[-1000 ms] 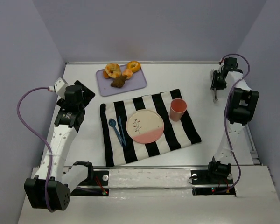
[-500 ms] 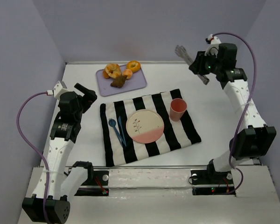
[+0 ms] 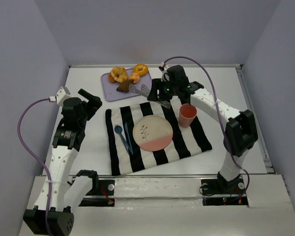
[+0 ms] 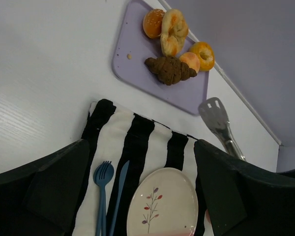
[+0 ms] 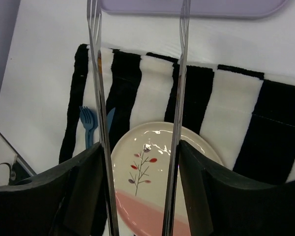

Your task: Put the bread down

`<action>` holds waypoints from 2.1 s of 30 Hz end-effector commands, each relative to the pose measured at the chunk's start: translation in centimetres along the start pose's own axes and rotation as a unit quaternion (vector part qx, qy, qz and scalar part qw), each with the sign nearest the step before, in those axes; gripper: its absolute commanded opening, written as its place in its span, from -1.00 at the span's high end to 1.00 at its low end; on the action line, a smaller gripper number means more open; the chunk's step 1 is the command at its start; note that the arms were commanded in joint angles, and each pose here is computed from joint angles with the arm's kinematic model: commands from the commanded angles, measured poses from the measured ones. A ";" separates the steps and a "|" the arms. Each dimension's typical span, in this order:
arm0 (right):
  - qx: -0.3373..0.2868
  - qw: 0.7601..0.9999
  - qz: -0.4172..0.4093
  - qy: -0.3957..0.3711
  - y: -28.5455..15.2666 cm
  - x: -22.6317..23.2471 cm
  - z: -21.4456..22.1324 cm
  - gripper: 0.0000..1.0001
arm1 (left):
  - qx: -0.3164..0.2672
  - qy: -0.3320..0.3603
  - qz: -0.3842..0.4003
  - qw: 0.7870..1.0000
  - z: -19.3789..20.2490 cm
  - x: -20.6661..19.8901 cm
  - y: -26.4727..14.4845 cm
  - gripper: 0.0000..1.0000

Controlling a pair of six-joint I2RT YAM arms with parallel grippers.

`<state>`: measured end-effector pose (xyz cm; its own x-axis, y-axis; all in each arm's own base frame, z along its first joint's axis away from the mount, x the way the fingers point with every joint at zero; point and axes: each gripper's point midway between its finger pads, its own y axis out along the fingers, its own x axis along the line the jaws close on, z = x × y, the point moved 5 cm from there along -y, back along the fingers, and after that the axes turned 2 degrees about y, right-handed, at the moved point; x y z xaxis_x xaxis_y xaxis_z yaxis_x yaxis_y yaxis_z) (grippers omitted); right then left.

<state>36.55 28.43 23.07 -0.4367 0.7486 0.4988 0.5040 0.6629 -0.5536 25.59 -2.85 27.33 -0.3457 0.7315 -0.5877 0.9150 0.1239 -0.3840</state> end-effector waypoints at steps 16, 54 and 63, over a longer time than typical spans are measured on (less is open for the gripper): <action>-0.046 0.996 -0.020 0.072 11.5 2.7 -3.8 -0.41 | 0.006 0.002 0.019 1.000 0.6 -0.1 0.3 -0.98; -0.014 0.997 -0.028 0.065 -7.7 4.3 10.9 0.56 | 0.036 0.008 0.039 0.999 2.3 0.2 0.4 -0.98; 0.049 0.995 -0.027 0.083 -11.0 3.6 16.5 0.32 | 0.029 0.008 0.033 0.999 2.1 0.5 0.2 -0.98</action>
<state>18.10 23.97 19.24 -0.3172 0.7390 0.5943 0.4252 0.6710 -0.6074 25.37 -3.86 24.69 -0.3173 0.7409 -0.5920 0.9031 0.0455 -0.4271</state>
